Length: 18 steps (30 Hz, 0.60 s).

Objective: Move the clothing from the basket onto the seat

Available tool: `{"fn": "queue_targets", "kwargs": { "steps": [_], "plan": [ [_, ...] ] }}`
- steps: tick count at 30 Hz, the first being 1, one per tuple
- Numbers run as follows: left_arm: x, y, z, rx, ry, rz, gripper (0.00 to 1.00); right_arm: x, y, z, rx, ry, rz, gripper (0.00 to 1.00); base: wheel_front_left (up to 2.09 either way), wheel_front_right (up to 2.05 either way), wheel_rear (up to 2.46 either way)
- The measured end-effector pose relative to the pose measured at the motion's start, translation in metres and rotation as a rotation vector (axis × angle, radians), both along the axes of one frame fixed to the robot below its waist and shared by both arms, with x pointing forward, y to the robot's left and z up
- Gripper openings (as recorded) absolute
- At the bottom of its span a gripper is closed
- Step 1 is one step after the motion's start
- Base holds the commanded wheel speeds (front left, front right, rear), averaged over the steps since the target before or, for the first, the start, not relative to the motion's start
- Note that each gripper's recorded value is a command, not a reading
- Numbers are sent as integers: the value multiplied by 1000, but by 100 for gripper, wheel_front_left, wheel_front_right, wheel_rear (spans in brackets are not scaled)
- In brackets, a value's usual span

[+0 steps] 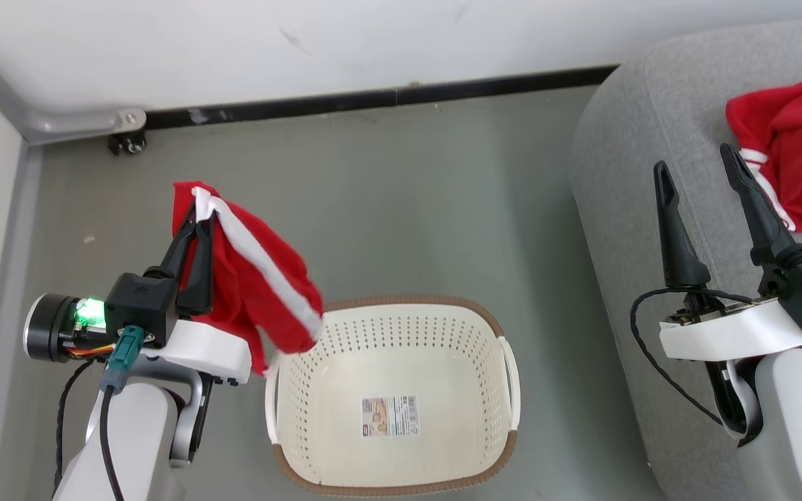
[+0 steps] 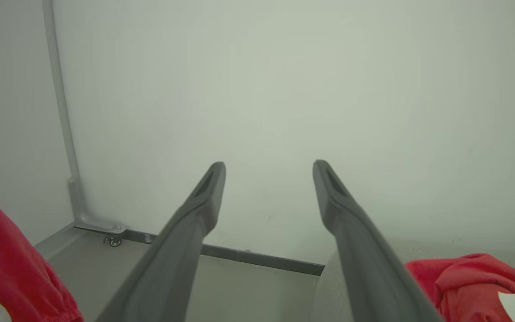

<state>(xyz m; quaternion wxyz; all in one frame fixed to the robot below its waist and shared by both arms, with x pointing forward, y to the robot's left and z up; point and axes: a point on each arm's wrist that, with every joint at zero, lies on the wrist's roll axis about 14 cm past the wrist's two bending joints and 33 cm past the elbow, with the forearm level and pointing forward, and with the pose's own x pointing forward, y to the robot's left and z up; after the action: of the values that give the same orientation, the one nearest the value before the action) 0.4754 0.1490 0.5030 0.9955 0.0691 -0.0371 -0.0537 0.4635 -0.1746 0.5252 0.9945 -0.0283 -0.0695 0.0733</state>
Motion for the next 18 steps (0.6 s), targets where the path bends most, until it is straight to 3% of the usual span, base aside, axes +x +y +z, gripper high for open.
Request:
{"fn": "queue_targets", "kwargs": {
  "steps": [18],
  "plan": [
    [-25, 2, 35, -1, -58, -27, 0, -29, 37, 27, -15, -45, 131, 100, 0, 0, 0]
  ]
}}
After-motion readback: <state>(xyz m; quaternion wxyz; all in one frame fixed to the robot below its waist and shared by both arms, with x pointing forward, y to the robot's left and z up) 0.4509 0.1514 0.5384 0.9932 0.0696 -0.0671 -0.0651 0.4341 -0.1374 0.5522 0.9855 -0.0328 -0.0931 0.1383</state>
